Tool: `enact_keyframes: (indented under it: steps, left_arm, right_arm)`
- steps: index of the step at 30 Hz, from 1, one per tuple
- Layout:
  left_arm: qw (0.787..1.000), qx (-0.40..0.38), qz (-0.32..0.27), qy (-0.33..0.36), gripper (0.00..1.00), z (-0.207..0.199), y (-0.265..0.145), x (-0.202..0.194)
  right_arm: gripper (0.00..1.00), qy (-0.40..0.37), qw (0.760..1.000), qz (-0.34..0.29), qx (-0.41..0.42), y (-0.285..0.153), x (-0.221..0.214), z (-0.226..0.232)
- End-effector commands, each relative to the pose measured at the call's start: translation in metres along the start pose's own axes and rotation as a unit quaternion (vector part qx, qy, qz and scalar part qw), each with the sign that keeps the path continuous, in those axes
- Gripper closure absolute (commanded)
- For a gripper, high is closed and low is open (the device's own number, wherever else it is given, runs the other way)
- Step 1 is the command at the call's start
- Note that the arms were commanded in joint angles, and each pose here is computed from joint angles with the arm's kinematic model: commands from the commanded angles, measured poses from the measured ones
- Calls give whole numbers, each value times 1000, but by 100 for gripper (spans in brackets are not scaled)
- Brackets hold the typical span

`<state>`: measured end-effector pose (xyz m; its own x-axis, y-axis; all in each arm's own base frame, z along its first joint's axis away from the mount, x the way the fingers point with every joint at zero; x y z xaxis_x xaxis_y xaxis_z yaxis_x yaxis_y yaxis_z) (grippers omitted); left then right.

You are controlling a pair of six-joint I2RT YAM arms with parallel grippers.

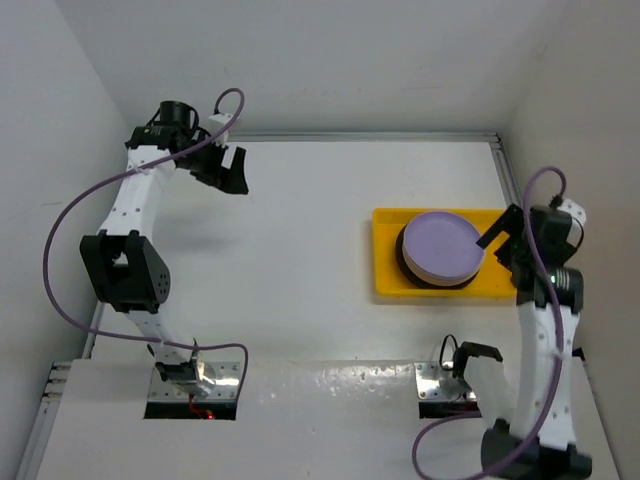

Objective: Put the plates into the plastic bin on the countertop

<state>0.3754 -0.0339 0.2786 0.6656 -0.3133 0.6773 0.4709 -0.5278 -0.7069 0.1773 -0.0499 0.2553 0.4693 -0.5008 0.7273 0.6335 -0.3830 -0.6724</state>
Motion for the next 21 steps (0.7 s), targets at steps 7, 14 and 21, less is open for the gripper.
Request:
enact_keyframes:
  steps: [7,14,21]
  left_arm:
    - [998,43,31,32,0,-27,-30,-64]
    - [998,41,50,15,0,-46,-28,-117]
    - [998,52,27,24,0,-53,-36,-117]
  right_arm:
    - [1,169,985,15,29,-63,-92,-33]
    - [1,151,987,-12,57,-76,-106,-41]
    - [1,119,992,-4,42,-79,-106,-46]
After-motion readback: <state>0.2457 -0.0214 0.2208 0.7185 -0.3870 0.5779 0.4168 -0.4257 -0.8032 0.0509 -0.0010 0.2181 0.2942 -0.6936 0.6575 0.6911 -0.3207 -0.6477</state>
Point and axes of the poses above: each gripper's point midway between its finger pads, its own y axis out along the fingers, its own z axis along the line the jaws close on, x = y × z, the point moved 8 cm from there along -y, back along the fingers
